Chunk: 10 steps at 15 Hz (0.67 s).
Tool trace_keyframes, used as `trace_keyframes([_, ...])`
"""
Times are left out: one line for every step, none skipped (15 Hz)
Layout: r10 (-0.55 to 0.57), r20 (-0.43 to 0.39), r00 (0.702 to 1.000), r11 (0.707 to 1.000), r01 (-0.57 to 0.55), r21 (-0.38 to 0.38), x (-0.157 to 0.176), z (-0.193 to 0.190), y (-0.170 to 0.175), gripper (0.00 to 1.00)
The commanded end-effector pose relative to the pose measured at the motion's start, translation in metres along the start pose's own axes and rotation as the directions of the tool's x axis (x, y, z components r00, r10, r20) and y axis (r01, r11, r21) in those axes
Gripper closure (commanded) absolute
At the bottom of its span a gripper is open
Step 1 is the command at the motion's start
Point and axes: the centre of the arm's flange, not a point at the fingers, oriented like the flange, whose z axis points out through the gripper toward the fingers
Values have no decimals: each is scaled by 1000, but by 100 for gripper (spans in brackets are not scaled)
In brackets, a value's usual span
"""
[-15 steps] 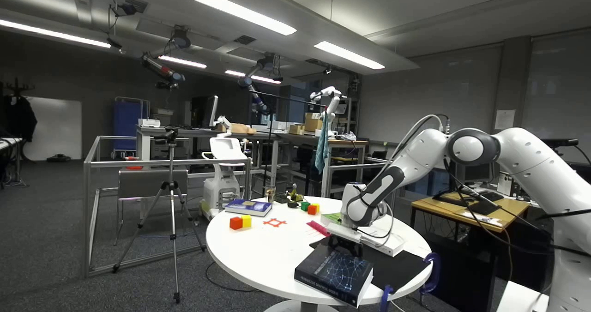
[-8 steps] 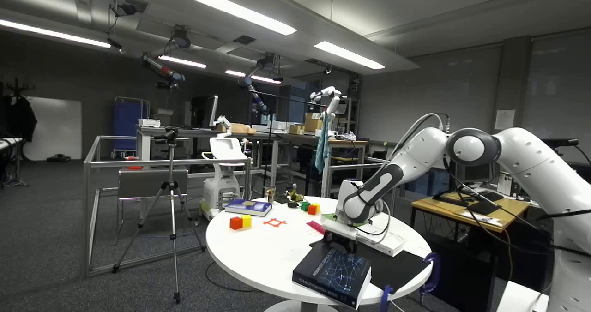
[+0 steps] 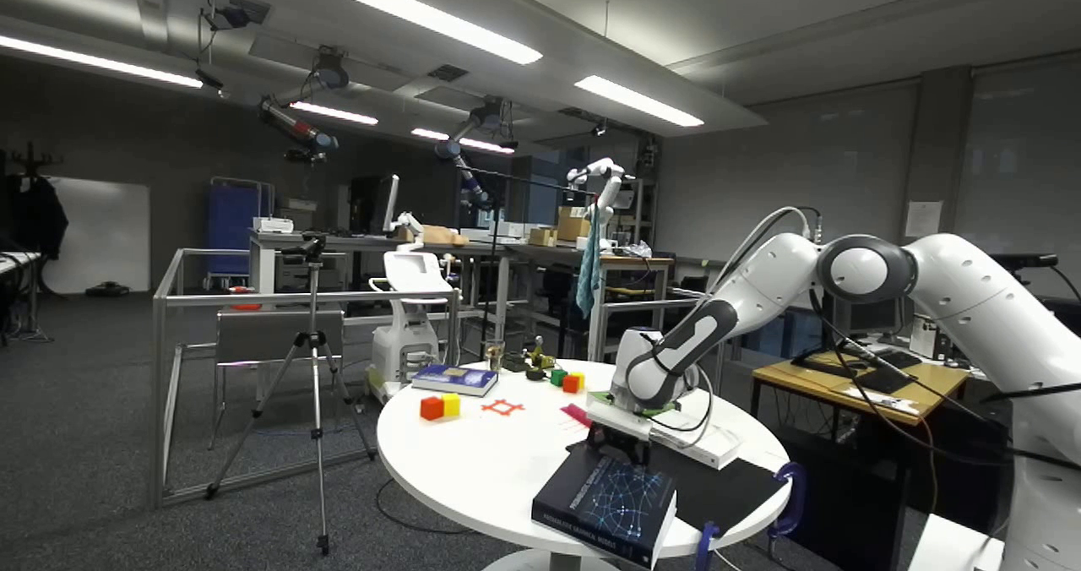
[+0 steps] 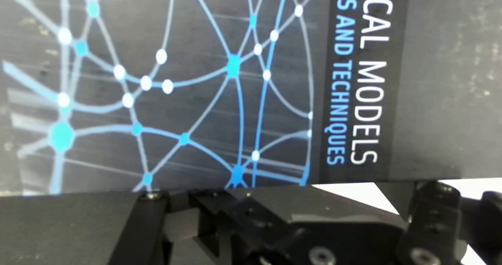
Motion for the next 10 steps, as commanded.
trace_keyframes([-38, 21, 999, 999, 38, -3, -7, -2, -8, 0])
trace_keyframes([-45, 21, 999, 999, 46, -4, -8, -1, -9, 0])
trace_keyframes([-55, 22, 998, 998, 55, -5, -8, -1, -10, 0])
trace_keyframes([-62, 23, 998, 998, 62, -6, -8, 0, -11, 0])
trace_keyframes([-70, 24, 997, 998, 70, -6, -7, 0, -12, 0])
trace_keyframes([-74, 27, 997, 997, 75, -9, -7, 0, -14, 0])
trace_keyframes([-82, 30, 996, 997, 83, -10, -6, 0, -15, 0])
trace_keyframes([-89, 35, 995, 996, 89, -15, -6, 0, -15, 0])
trace_keyframes([-96, 37, 995, 995, 96, -20, -5, 1, -16, 0])
trace_keyframes([-105, 39, 994, 994, 106, -22, -5, 1, -17, 0])
